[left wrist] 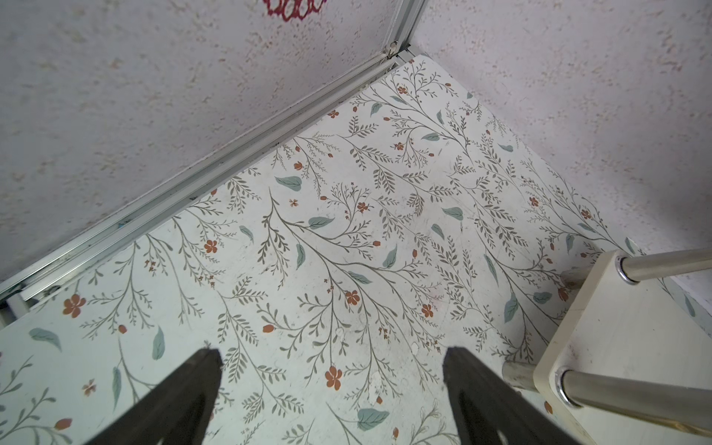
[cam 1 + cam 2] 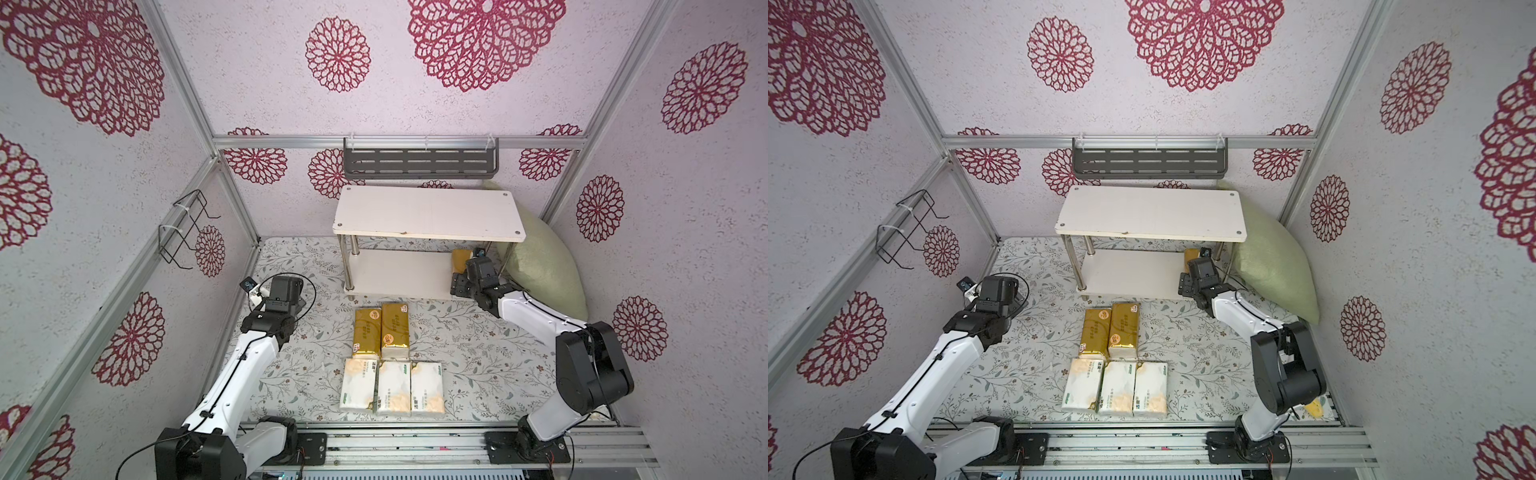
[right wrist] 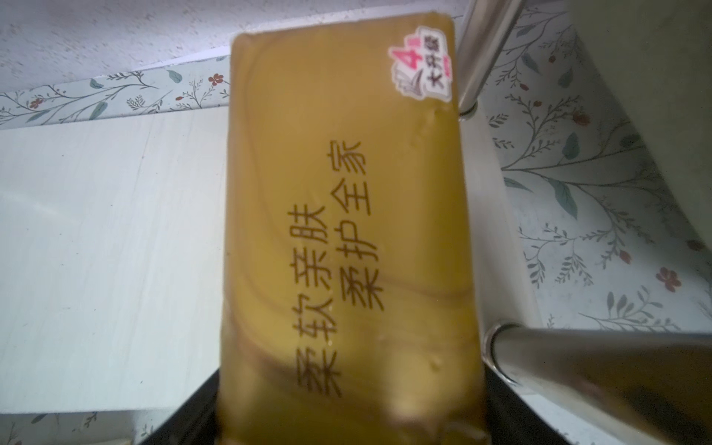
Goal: Place the tissue boxes on the shelf by color
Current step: Place a box of tissues on the shelf.
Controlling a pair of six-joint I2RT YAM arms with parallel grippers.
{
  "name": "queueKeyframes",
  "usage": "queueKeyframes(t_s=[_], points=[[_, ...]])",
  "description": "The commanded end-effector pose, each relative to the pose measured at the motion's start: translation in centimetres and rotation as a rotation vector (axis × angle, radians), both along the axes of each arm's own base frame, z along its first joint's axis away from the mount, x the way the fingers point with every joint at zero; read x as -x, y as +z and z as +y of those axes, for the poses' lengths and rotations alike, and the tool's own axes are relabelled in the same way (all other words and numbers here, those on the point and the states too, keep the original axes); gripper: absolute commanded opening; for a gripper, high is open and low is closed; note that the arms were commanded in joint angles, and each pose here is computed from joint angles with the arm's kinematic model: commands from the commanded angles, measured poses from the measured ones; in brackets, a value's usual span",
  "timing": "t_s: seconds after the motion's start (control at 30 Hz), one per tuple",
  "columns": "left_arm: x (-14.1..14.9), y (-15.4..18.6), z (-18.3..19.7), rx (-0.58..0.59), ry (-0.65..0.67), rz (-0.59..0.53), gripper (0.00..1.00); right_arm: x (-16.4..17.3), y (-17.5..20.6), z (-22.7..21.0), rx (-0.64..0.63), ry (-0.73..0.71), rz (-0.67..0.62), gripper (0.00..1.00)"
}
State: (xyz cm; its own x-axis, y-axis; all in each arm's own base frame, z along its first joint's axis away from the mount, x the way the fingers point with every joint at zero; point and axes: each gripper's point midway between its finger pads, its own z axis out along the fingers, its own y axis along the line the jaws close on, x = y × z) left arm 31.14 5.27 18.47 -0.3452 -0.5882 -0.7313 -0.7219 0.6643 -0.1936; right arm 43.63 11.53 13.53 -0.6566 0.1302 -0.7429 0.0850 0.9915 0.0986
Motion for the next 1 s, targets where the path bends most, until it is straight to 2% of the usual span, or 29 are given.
queueKeyframes(t_s=[0.0, 0.97], points=[[0.4, 0.3, -0.2, -0.009, -0.010, -0.001, 0.97, -1.8, 2.3, 0.1, -0.017, 0.000, -0.081, 0.80], [0.4, 0.6, -0.2, -0.011, -0.018, -0.004, 0.97, -4.0, 0.4, 0.6, -0.039, -0.005, -0.057, 0.85]])
